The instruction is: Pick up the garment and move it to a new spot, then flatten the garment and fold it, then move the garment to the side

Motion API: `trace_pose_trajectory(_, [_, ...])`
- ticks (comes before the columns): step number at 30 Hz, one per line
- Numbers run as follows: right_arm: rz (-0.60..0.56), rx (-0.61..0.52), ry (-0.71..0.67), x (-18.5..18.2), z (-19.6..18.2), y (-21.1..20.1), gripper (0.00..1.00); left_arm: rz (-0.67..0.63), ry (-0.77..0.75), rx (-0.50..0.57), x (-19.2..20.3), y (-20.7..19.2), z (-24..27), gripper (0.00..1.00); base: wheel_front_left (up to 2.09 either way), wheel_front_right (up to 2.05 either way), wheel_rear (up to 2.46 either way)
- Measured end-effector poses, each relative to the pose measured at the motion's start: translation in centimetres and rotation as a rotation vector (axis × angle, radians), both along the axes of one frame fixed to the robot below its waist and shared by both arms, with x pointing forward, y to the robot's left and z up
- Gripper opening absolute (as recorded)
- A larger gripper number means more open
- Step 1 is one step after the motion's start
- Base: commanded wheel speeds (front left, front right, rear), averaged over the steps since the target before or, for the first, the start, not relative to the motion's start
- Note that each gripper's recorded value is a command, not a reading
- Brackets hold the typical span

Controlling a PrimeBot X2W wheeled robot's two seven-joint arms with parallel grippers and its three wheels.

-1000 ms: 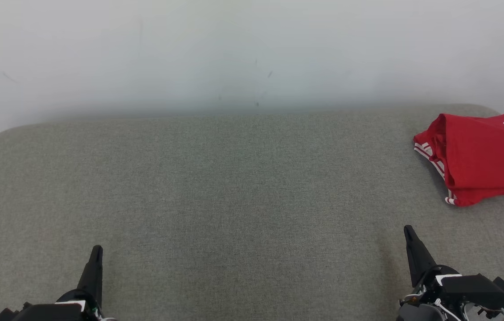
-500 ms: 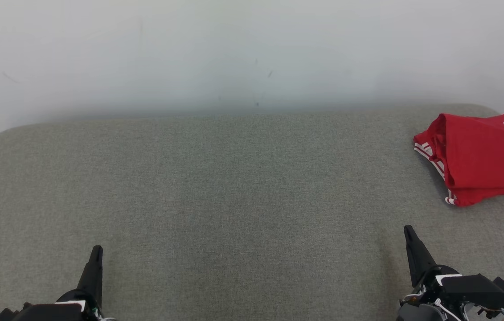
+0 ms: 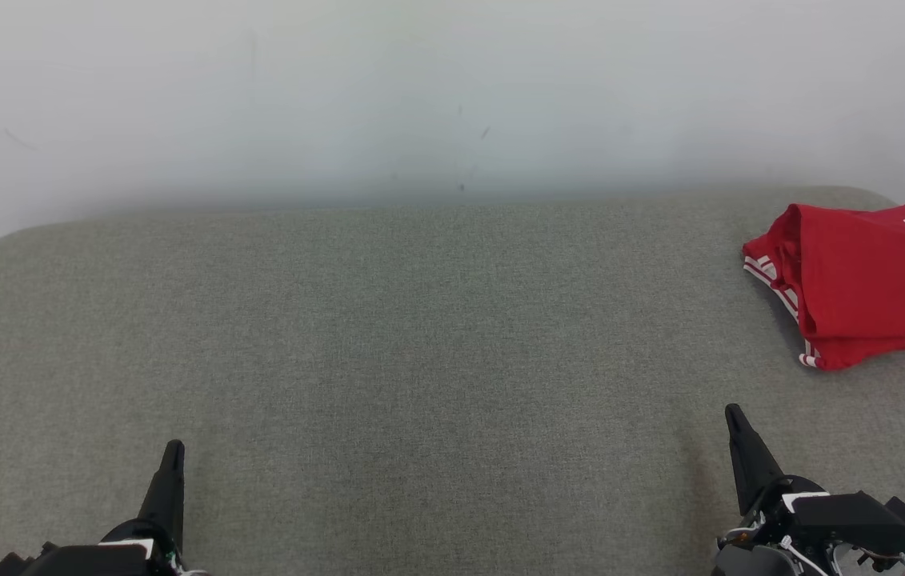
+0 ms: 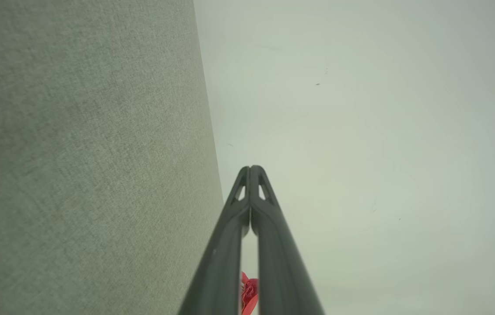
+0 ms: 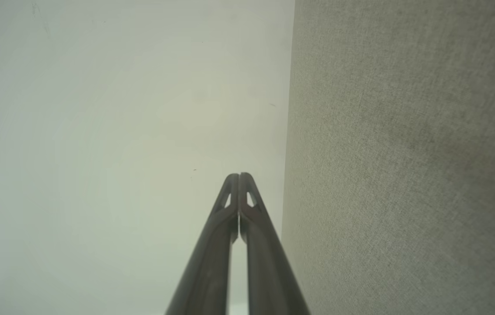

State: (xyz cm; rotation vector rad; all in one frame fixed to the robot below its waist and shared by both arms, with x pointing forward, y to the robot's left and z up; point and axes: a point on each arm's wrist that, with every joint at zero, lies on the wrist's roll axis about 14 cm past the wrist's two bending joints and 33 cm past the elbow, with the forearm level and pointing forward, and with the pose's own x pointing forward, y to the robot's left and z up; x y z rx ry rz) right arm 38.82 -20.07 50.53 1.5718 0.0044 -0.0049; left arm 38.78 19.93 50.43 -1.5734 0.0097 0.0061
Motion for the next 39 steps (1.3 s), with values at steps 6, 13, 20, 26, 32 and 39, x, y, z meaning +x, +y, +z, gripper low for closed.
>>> trace_pose_trajectory(6, [0.0,0.0,0.0,0.0,0.0,0.0,0.0,0.0,0.0,0.0,0.0,0.0,0.0,0.0,0.0,0.0,0.0])
trace_pose_trajectory(13, [0.0,0.0,0.0,0.0,0.0,0.0,0.0,0.0,0.0,0.0,0.0,0.0,0.0,0.0,0.0,0.0,0.0])
trace_pose_trajectory(20, [0.0,0.0,0.0,0.0,0.0,0.0,0.0,0.0,0.0,0.0,0.0,0.0,0.0,0.0,0.0,0.0,0.0])
trace_pose_trajectory(26, [0.0,0.0,0.0,0.0,0.01,0.0,0.0,0.0,0.0,0.0,0.0,0.0,0.0,0.0,0.0,0.0,0.0])
trace_pose_trajectory(32, [0.0,0.0,0.0,0.0,0.01,0.0,0.0,0.0,0.0,0.0,0.0,0.0,0.0,0.0,0.0,0.0,0.0])
trace_pose_trajectory(39, [0.0,0.0,0.0,0.0,0.01,0.0,0.0,0.0,0.0,0.0,0.0,0.0,0.0,0.0,0.0,0.0,0.0])
